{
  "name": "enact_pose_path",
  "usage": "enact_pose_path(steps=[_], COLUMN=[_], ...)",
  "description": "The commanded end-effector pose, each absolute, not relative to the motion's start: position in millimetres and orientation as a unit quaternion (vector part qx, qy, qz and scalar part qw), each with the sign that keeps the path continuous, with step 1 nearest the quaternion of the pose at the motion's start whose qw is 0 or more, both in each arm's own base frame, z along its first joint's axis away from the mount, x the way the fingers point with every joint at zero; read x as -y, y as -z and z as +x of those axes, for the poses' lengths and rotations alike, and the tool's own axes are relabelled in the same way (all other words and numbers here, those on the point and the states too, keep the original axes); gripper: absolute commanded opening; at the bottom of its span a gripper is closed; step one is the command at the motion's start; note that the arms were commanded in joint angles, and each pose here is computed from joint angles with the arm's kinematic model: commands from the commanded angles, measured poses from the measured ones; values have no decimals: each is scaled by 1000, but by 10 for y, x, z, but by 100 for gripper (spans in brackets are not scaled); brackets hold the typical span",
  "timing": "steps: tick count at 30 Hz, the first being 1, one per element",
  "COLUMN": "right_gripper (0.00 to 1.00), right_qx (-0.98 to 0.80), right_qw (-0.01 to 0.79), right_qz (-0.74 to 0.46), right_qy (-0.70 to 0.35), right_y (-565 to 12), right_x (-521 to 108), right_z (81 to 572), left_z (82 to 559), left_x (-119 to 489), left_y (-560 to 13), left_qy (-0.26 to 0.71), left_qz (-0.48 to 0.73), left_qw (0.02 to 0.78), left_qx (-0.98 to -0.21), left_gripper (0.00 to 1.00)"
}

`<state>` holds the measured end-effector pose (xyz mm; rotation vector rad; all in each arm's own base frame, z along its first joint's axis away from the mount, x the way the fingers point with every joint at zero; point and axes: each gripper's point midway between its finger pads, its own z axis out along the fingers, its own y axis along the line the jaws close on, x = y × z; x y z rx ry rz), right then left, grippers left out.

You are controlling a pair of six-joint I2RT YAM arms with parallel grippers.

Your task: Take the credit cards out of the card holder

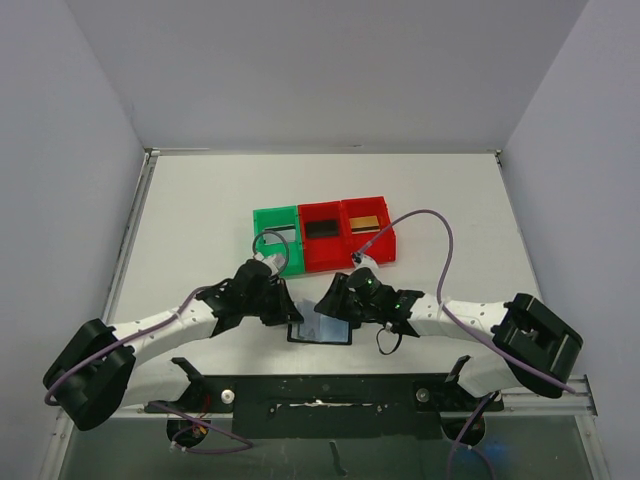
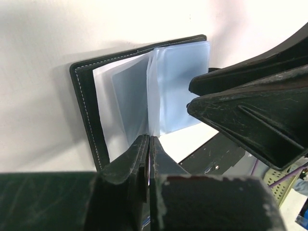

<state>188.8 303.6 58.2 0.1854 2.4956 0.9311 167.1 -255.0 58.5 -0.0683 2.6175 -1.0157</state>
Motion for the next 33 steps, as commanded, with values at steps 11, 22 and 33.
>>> enact_pose_path(steps=[11, 22, 33], right_gripper=[37, 35, 38], right_qx=[-915, -925, -939], right_qw=[209, 182, 168], right_qz=[64, 63, 47], right_qy=[-338, -328, -295], right_y=[-468, -314, -272], right_x=[-3182, -3155, -3114], right_z=[1910, 1779, 1677], left_z=[1768, 1753, 1687], left_x=[2444, 2477, 2349], left_y=[-548, -496, -218], left_qy=[298, 297, 268], left_qz=[15, 35, 7], left_qw=[175, 165, 154], left_qx=[-938, -940, -951], left_gripper=[10, 0, 0])
